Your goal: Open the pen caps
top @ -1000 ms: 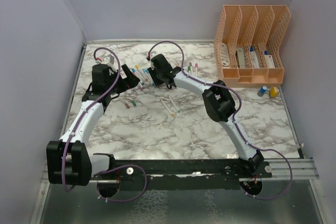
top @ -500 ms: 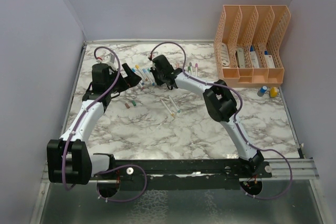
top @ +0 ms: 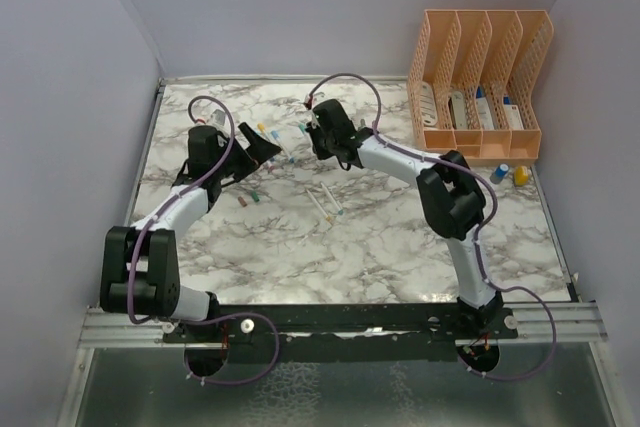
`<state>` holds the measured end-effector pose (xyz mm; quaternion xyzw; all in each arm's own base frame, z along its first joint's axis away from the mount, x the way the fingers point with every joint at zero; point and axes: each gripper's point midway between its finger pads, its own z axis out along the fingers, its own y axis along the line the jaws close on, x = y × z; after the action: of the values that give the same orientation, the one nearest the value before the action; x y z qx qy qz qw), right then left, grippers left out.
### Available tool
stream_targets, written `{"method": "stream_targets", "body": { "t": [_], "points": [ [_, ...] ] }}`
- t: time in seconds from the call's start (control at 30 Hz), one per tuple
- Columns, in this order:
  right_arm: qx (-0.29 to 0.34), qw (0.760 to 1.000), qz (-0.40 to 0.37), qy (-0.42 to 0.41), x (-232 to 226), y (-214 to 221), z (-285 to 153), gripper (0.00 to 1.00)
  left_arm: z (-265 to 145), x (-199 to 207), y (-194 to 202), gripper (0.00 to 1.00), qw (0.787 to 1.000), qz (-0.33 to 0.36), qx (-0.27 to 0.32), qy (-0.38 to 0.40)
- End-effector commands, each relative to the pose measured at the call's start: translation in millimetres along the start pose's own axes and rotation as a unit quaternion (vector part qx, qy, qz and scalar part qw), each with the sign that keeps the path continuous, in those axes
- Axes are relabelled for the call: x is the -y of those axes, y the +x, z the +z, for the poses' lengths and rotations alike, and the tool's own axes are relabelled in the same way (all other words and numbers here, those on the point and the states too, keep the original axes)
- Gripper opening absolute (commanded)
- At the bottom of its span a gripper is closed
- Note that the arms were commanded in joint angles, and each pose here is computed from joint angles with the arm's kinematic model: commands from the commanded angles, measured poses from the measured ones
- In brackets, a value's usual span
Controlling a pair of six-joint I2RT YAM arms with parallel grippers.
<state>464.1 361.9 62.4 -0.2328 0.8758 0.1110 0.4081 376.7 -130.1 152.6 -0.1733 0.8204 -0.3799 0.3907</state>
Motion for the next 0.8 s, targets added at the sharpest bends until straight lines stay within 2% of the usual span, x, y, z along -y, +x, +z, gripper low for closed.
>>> {"method": "stream_targets", "body": {
  "t": [0.0, 0.3, 0.53, 0.77],
  "points": [
    [0.068, 0.997, 0.020, -0.040, -14.2, -46.1, -45.2, 0.01, 17.5, 30.8, -9.1, 0.99, 0.998, -0.006, -0.002, 0.056],
    [0.075, 0.993, 0.046, -0.083, -25.1, -48.0, -95.1, 0.01, 53.5, 55.4, -12.8, 0.99, 0.997, -0.004, -0.014, 0.073],
    [0.077, 0.991, 0.045, -0.096, -28.9, -46.2, -117.3, 0.01, 68.6, 62.7, -14.6, 0.98, 0.997, -0.007, -0.014, 0.073],
    [0.076, 0.989, 0.042, -0.118, -38.2, -41.6, -129.5, 0.01, 78.6, 61.9, -9.7, 0.90, 0.997, -0.013, -0.018, 0.071]
  ]
}}
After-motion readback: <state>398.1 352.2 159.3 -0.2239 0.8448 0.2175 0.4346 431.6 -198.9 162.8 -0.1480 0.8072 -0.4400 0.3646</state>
